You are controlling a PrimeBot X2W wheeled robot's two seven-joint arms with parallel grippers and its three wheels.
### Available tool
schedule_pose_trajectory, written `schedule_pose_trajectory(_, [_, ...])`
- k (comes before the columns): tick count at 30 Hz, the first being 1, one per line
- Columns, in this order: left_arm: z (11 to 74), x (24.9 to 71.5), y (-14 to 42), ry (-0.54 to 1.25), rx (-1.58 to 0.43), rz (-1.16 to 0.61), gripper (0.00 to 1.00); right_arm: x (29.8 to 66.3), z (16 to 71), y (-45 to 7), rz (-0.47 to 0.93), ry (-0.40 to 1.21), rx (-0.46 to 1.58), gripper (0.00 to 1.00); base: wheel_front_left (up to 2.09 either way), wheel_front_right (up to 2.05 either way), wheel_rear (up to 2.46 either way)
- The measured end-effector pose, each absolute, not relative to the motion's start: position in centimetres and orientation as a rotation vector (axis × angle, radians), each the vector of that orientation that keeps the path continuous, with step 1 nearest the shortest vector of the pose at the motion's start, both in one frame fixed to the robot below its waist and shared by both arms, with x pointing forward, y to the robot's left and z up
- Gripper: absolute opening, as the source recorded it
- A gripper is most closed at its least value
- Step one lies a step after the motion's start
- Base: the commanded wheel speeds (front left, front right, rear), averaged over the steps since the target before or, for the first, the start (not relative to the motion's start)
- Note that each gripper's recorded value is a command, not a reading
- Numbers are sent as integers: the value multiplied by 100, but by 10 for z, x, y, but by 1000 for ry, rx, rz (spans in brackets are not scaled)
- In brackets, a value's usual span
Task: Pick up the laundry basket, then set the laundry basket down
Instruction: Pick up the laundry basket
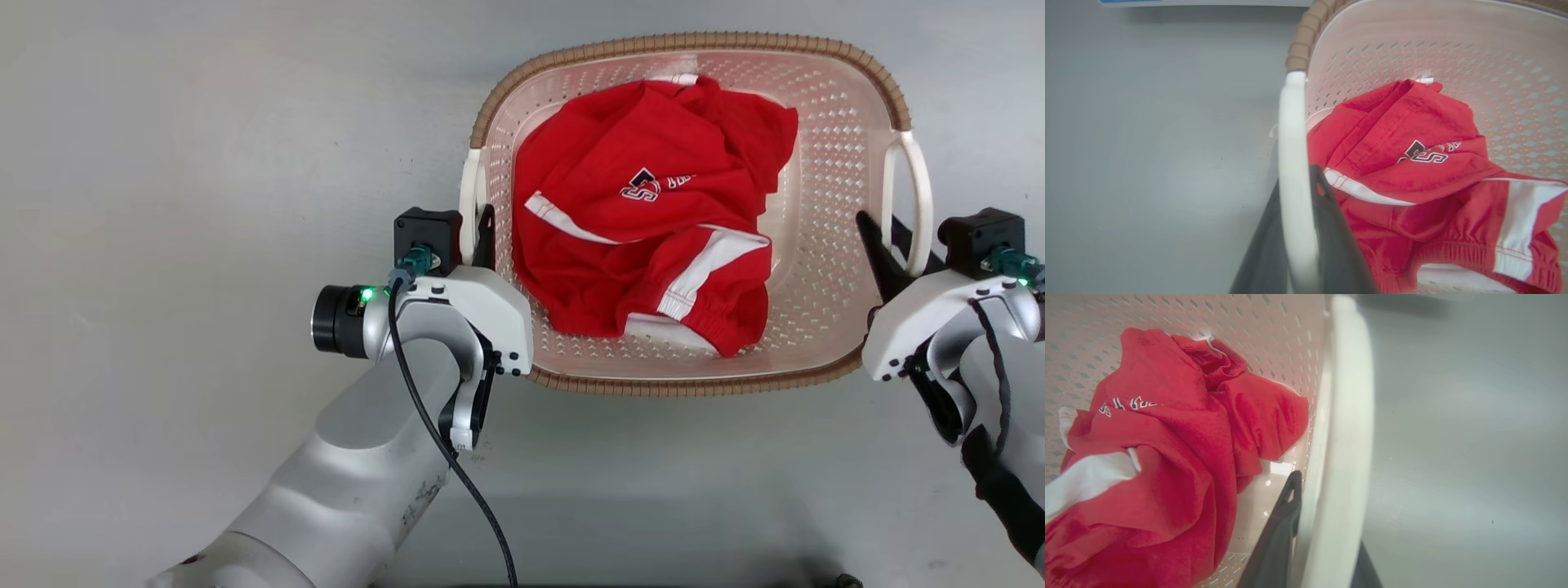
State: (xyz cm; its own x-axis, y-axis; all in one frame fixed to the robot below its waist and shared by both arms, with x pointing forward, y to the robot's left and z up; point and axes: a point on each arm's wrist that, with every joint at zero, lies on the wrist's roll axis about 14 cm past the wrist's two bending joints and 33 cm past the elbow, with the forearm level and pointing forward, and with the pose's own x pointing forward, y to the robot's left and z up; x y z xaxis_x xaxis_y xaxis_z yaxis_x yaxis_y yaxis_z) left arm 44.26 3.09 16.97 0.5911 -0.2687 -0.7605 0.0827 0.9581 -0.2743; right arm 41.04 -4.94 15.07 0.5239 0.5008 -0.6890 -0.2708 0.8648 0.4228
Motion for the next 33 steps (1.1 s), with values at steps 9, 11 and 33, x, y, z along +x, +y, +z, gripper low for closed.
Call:
schedule_pose_trajectory(9, [192, 421, 36, 944, -205, -215, 0, 389, 180, -37, 517, 966, 267, 0, 0, 0, 0])
schedule_pose_trajectory(11, [198, 413, 38, 954, -203, -223, 0, 385, 191, -33, 535, 978, 260, 0, 0, 0, 0])
schedule_pose_trajectory(33, [298, 336, 41, 963, -102, -376, 0, 300, 308, -18, 602, 1004, 136, 0, 0, 0, 0])
